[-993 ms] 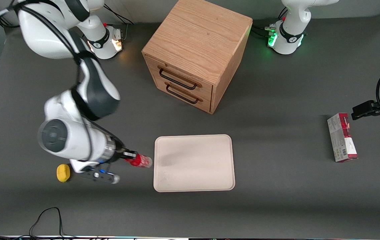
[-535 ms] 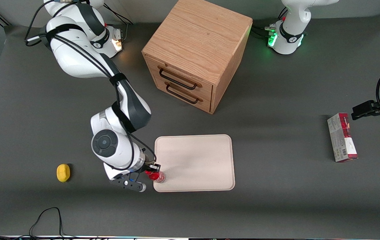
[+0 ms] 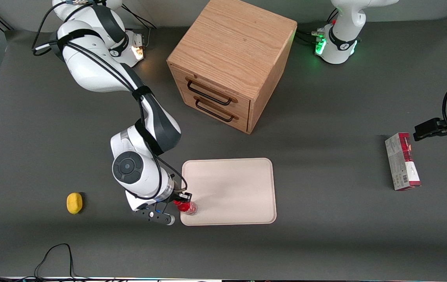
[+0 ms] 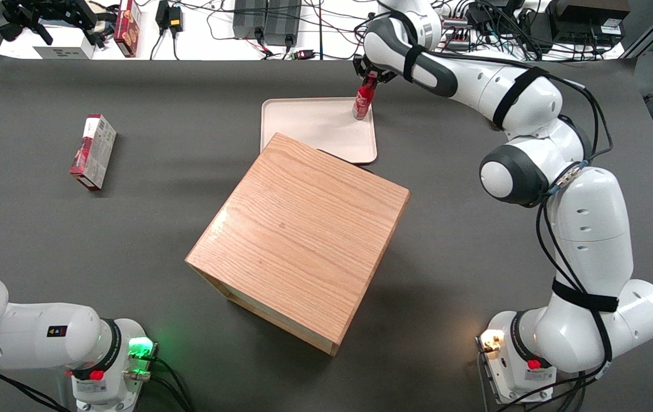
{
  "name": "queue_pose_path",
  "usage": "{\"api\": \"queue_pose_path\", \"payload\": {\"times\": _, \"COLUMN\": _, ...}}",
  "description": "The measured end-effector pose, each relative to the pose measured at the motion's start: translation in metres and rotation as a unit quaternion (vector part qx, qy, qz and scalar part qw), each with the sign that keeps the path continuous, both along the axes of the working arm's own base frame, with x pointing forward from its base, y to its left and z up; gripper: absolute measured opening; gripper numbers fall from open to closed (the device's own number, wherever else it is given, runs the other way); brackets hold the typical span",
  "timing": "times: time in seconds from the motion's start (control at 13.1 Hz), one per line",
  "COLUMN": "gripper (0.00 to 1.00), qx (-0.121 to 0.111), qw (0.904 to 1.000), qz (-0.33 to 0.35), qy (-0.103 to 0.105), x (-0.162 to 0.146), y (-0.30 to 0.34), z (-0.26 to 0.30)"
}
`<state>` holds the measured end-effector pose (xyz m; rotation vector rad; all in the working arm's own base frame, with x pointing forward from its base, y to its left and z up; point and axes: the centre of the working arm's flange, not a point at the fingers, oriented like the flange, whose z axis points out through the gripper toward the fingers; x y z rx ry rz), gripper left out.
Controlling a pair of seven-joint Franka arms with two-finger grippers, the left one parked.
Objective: Place coke bottle on tray
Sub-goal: 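Lower the bottle onto the tray's edge and open the right gripper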
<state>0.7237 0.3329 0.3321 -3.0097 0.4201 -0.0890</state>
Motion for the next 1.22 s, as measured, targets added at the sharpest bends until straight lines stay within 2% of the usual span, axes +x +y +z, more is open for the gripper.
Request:
{"api": "queue_pose_path", "payload": {"times": 0.15, "gripper": 0.31, "qx": 0.0, "qw": 1.0, "qz": 0.0, "qy": 0.0, "x": 0.0, "y": 0.0, "z": -0.001}}
{"api": "queue_pose_path", "payload": {"times": 0.23, "gripper": 0.37, "qx": -0.003, "qw": 1.0, "qz": 0.001, "qy": -0.003, "x": 0.0, "y": 0.0, "z": 0.0}}
{"api": "queue_pose_path", "payload": {"times": 0.38, "gripper": 0.59, "qx": -0.015, "qw": 0.9998, "qz": 0.007, "qy": -0.014, "x": 0.0, "y": 0.003, "z": 0.003}}
{"api": "queue_pose_path", "payload": {"times": 0.61, "gripper": 0.93, "qx": -0.017, "qw": 0.9997, "qz": -0.004, "qy": -0.018, "x": -0.001, "y": 0.006, "z": 0.005}}
{"api": "queue_pose_path", "payload": {"times": 0.69, "gripper": 1.0, "qx": -0.017, "qw": 0.9997, "qz": -0.005, "qy": -0.018, "x": -0.001, "y": 0.006, "z": 0.006}}
{"api": "queue_pose_path", "payload": {"times": 0.84, "gripper": 1.0, "qx": -0.018, "qw": 0.9997, "qz": -0.006, "qy": -0.018, "x": -0.001, "y": 0.006, "z": 0.007}}
{"api": "queue_pose_path", "payload": {"times": 0.92, "gripper": 1.0, "qx": -0.023, "qw": 0.9997, "qz": -0.006, "qy": -0.011, "x": -0.002, "y": 0.005, "z": 0.01}}
{"api": "queue_pose_path", "payload": {"times": 1.22, "gripper": 1.0, "qx": -0.059, "qw": 0.9965, "qz": 0.028, "qy": 0.052, "x": -0.02, "y": -0.026, "z": 0.07}}
